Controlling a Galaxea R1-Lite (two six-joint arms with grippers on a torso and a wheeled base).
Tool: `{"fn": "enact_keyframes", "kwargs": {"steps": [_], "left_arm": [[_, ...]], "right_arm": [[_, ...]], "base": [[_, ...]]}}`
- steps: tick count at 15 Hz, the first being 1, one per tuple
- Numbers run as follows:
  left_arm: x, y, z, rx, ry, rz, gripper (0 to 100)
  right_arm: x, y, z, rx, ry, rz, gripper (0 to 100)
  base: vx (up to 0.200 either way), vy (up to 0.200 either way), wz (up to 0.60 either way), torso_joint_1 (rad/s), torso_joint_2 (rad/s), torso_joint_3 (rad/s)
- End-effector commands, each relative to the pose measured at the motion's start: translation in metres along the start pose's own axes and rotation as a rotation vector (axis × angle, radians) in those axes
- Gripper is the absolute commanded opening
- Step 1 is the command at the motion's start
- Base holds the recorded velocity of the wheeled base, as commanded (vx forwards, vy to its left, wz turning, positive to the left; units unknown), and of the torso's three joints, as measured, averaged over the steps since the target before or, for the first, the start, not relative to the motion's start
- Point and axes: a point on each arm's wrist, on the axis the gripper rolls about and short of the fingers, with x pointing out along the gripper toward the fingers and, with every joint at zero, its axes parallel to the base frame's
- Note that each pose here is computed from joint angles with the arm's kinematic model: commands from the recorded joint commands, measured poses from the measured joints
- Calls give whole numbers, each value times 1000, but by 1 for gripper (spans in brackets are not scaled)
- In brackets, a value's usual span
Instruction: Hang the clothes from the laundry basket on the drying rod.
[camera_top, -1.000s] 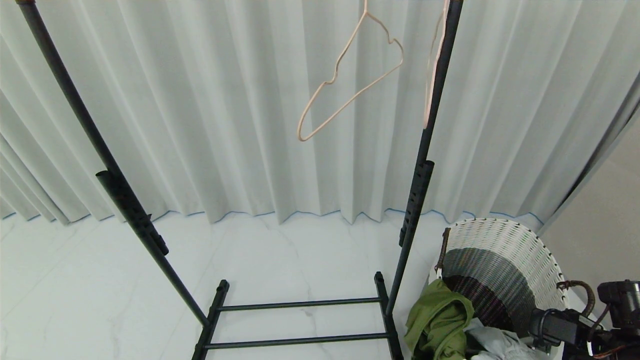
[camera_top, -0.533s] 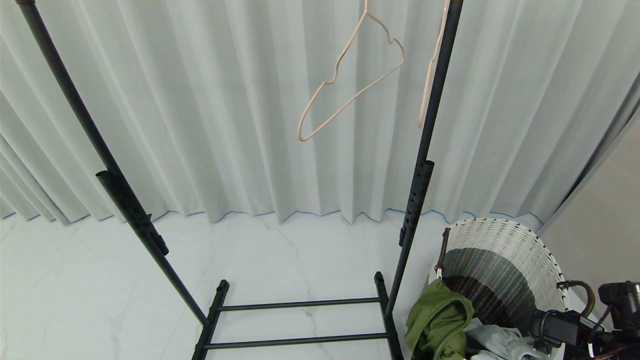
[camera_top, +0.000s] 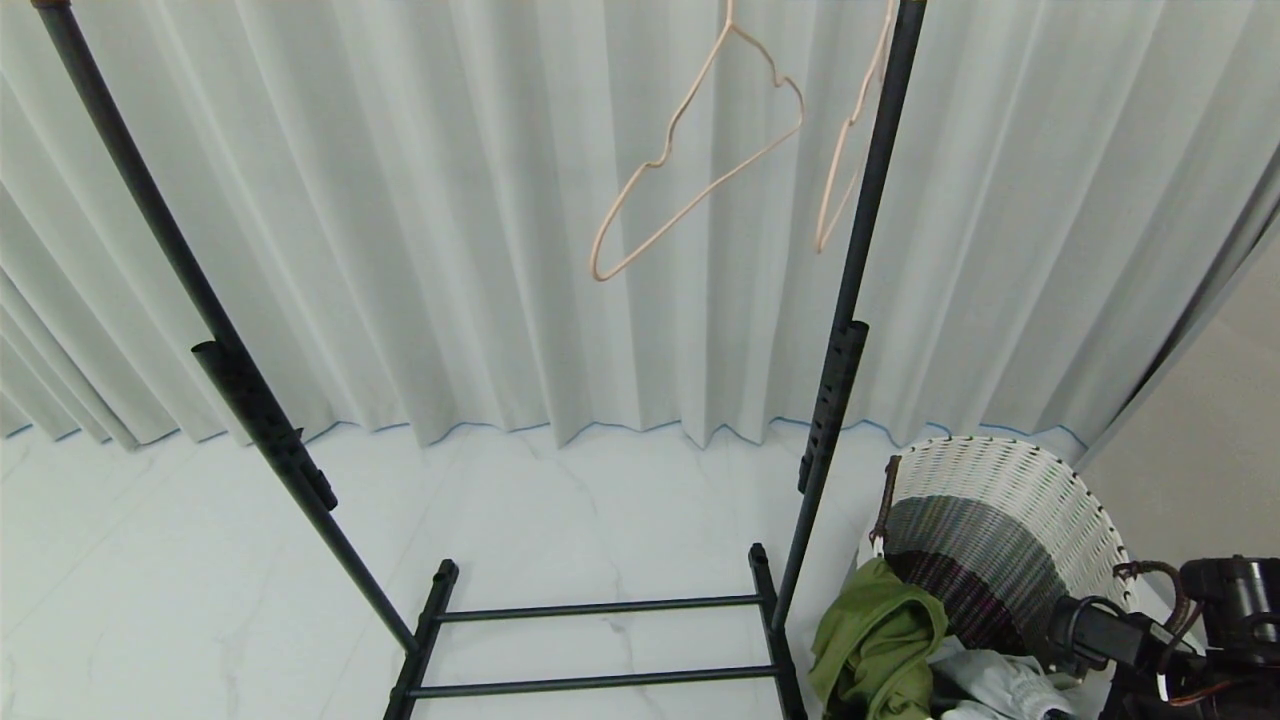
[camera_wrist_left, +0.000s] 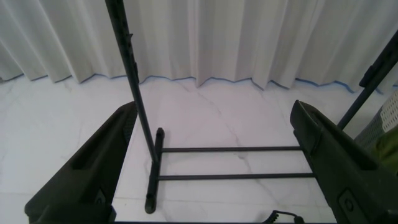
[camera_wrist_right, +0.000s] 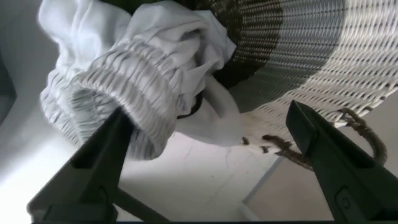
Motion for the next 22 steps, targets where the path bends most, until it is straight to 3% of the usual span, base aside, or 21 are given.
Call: {"fn": "enact_keyframes", "kwargs": {"steps": [1, 7, 12, 15, 18, 21, 22], "left_arm": [[0, 0, 0, 0, 1, 0, 100], [0, 0, 0, 3, -1, 0, 100], [0, 0, 0, 3, -1, 0, 100], [0, 0, 0, 2, -1, -1, 100], [0, 0, 0, 2, -1, -1, 100], [0, 0, 0, 2, -1, 0, 100], [0, 0, 0, 3, -1, 0, 100]], "right_arm": [[2, -1, 0, -2, -5, -5, 0], [-1, -1, 0, 1, -11, -18, 0], [-24, 2, -1, 107, -30, -77, 0], [-55, 4, 2, 206, -54, -211, 0], [-81, -3, 11, 225, -100, -310, 0], [-125, -16, 29, 256, -104, -369, 0], [-156, -19, 37, 293, -85, -384, 0]], "base": [[0, 0, 0, 0, 0, 0], [0, 0, 0, 0, 0, 0], [0, 0, 0, 0, 0, 0], [0, 0, 0, 0, 0, 0], [0, 0, 0, 0, 0, 0], [0, 0, 0, 0, 0, 0], [0, 0, 0, 0, 0, 0]]}}
